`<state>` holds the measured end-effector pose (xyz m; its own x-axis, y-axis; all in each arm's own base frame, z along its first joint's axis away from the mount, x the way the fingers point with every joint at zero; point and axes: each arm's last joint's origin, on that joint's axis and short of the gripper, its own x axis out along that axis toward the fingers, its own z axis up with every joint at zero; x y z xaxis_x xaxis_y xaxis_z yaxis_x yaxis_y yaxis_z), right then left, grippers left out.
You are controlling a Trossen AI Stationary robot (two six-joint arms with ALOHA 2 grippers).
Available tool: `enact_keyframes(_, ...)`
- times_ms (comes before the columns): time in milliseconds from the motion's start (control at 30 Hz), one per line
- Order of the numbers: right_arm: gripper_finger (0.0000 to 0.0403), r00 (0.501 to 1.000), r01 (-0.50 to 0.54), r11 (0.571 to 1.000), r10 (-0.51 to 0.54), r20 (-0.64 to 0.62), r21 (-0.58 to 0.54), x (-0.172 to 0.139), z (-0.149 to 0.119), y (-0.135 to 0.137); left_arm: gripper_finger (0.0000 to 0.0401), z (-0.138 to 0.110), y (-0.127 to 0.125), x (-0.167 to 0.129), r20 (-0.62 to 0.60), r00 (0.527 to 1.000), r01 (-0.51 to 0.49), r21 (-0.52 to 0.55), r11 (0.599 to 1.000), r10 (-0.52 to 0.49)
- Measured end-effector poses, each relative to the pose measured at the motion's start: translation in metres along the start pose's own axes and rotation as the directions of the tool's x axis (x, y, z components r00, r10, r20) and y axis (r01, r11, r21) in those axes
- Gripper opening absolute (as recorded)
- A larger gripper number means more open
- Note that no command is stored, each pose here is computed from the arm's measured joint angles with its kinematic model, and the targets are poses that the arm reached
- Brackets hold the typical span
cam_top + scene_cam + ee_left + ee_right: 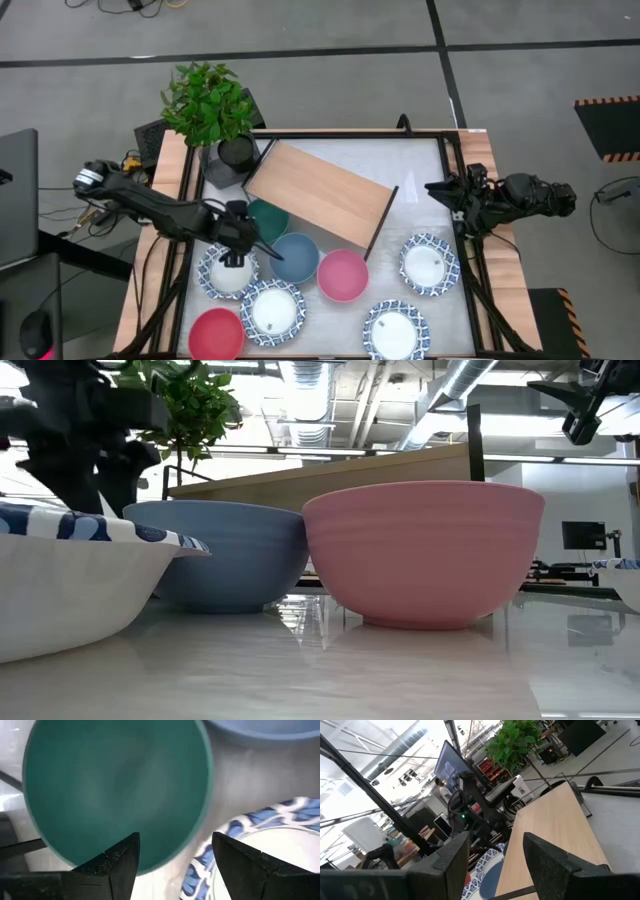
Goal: Place and stack bowls onto a shelf
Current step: Put the green bowl on the shelf
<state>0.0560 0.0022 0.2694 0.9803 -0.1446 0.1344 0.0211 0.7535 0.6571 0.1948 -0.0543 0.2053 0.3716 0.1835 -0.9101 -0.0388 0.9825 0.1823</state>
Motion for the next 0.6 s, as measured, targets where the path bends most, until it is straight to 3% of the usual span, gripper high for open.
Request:
enact_keyframes(400, 0.0212, 1.000, 0.009, 1.000, -0.009, -0.012, -0.005, 0.000, -0.001, -0.001, 0.0231, 0.004, -0.009, 0.024, -0.078, 0.997, -0.024, 0.021, 0.999, 0.026)
enact_keyframes(600, 0.0212, 1.000, 0.010, 1.000, -0.010, -0.014, 0.001, 0.000, -0.001, -0.001, 0.0178, 0.005, -0.009, 0.024, -0.074, 0.997, -0.028, 0.020, 0.999, 0.030)
